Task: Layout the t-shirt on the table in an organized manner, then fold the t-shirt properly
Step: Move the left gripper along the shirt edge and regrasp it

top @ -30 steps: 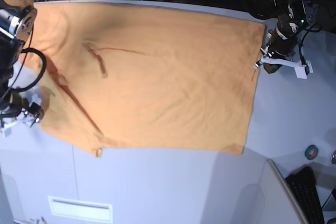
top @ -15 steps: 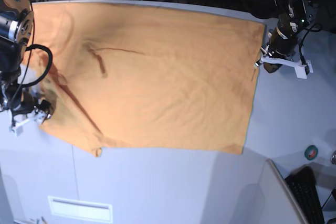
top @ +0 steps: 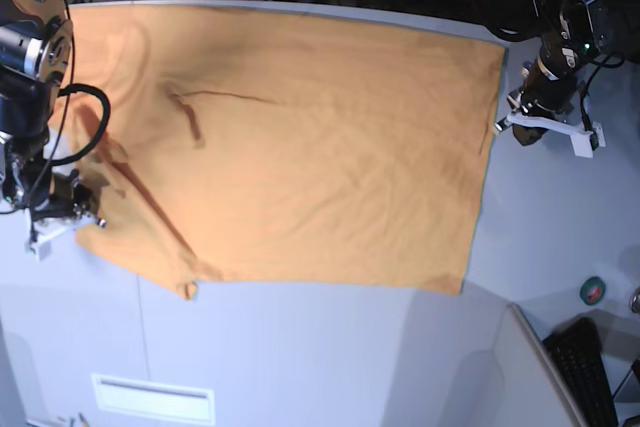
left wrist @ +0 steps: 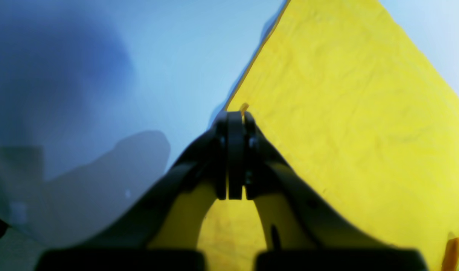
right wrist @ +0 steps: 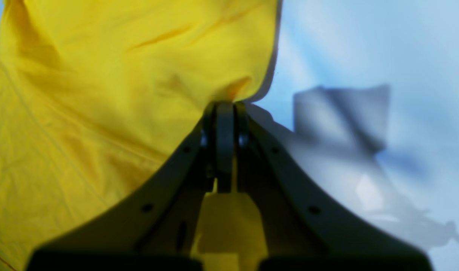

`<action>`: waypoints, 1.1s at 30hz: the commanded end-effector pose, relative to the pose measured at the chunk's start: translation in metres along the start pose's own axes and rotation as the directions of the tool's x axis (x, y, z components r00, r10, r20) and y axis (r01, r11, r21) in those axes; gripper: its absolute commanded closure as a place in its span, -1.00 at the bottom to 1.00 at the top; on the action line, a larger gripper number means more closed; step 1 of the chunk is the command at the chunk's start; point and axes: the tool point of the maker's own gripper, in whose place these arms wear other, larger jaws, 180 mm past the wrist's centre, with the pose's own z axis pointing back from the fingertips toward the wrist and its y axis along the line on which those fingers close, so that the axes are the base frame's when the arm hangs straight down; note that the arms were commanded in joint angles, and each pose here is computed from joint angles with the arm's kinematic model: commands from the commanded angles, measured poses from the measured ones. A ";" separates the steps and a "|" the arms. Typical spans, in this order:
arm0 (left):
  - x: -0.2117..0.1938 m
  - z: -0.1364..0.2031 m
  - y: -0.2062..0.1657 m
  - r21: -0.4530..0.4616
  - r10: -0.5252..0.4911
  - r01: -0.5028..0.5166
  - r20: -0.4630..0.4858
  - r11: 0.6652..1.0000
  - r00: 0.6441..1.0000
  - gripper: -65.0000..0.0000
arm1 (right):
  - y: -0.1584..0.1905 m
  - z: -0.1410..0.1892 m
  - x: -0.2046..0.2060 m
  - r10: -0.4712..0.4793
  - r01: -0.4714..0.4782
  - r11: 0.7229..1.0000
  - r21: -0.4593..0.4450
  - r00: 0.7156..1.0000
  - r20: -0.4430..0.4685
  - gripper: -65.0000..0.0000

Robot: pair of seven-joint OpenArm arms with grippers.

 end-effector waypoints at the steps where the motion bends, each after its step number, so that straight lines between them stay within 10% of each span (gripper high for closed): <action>1: 0.013 0.002 -0.001 -0.009 -0.012 0.012 0.038 1.000 0.999 1.00 | 0.006 0.006 0.030 0.002 -0.003 1.000 0.016 0.998 0.069 1.00; 11: 0.020 -0.034 -0.029 -0.075 -0.091 0.085 -0.083 0.994 0.992 1.00 | 0.014 0.023 0.054 0.069 -0.072 0.997 0.013 0.990 0.124 1.00; 21: 0.054 -0.086 -0.029 -0.049 0.002 -0.008 -0.107 0.999 0.994 -0.56 | 0.015 0.041 0.061 0.137 -0.138 0.990 -0.008 0.978 0.160 1.00; 33: 0.063 -0.133 -0.041 -0.004 0.029 -0.031 -0.199 1.000 0.980 -0.69 | 0.027 0.071 0.076 0.225 -0.223 0.974 -0.031 0.949 0.219 1.00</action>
